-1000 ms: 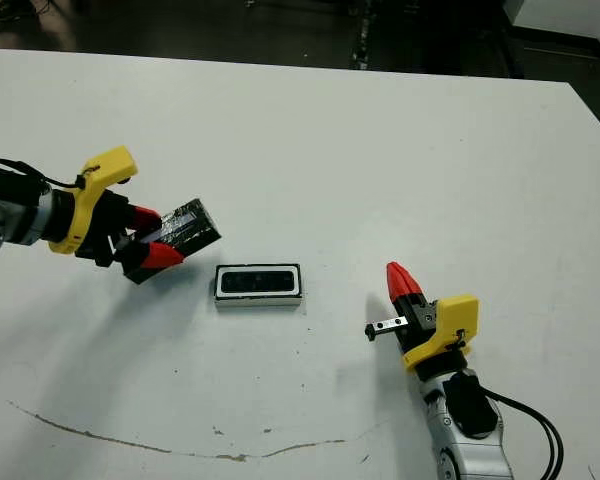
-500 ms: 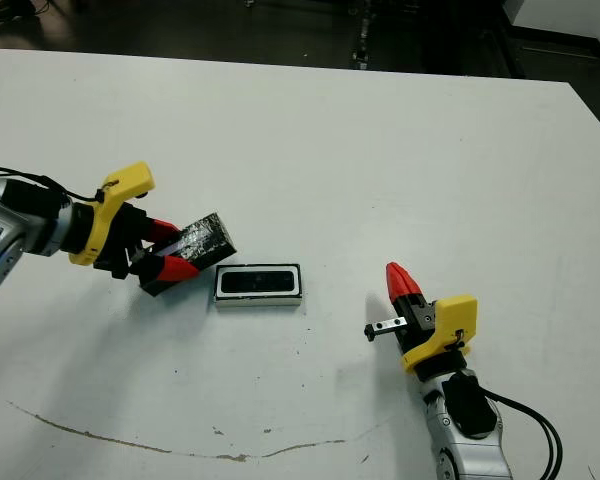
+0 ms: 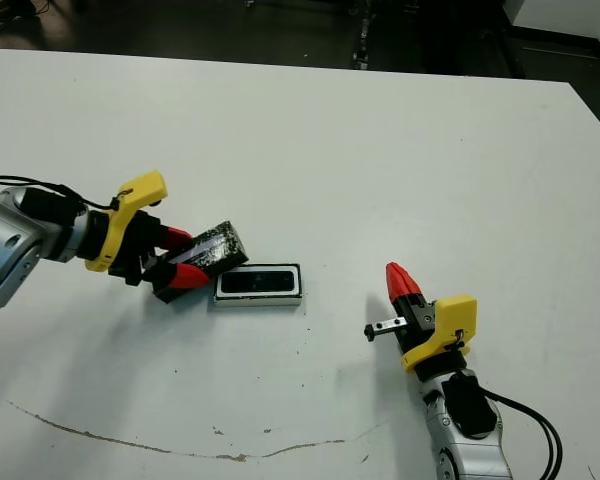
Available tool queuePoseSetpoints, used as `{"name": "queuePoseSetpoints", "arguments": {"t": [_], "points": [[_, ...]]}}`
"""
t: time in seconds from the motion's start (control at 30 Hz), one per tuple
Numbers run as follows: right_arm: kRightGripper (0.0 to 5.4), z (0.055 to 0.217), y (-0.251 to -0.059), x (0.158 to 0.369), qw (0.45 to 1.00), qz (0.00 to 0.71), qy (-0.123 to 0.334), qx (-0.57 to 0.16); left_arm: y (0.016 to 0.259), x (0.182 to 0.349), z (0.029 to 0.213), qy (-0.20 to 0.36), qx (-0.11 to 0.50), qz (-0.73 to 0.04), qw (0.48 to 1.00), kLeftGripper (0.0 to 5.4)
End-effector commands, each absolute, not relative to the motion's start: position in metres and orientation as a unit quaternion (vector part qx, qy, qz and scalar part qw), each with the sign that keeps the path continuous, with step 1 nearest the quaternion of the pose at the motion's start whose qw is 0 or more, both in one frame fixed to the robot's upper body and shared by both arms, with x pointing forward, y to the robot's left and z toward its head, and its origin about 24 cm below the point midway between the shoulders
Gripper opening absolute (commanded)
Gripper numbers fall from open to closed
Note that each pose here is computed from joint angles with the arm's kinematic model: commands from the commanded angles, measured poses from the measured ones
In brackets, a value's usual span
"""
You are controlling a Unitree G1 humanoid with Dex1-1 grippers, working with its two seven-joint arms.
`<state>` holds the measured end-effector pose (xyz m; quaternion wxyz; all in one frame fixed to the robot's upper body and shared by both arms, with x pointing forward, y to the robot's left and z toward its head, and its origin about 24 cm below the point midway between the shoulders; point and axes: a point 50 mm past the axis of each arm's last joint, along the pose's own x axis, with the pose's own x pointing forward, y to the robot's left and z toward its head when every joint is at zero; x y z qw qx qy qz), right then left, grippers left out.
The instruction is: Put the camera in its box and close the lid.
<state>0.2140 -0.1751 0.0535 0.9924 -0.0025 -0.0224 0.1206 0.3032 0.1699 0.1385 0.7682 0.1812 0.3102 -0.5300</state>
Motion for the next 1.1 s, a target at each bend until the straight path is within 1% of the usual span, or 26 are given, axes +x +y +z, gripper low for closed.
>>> {"name": "queuePoseSetpoints", "arguments": {"t": [0.03, 0.17, 0.4, 0.5, 0.73, 0.97, 1.1], "points": [[0.0, 0.05, -0.179, 0.212, 0.994, 0.113, -0.013, -0.003, 0.167, 0.303, 0.129, 0.326, 0.183, -0.533, 0.759, 3.16], [0.0, 0.05, -0.179, 0.212, 0.993, 0.114, -0.013, -0.002, 0.164, 0.302, 0.124, 0.332, 0.18, -0.537, 0.754, 3.16], [0.0, 0.049, -0.179, 0.212, 0.993, 0.116, -0.012, -0.002, 0.16, 0.3, 0.122, 0.33, 0.189, -0.553, 0.742, 3.16], [0.0, 0.049, -0.179, 0.212, 0.993, 0.115, -0.011, -0.004, 0.158, 0.299, 0.122, 0.333, 0.175, -0.558, 0.739, 3.16], [0.0, 0.049, -0.178, 0.212, 0.993, 0.114, -0.01, -0.006, 0.149, 0.298, 0.125, 0.31, 0.18, -0.58, 0.731, 3.16], [0.0, 0.048, -0.178, 0.212, 0.993, 0.115, -0.01, -0.006, 0.142, 0.294, 0.125, 0.294, 0.173, -0.602, 0.722, 3.16], [0.0, 0.048, -0.178, 0.212, 0.993, 0.115, -0.008, 0.0, 0.141, 0.292, 0.124, 0.301, 0.169, -0.604, 0.718, 3.16]]}}
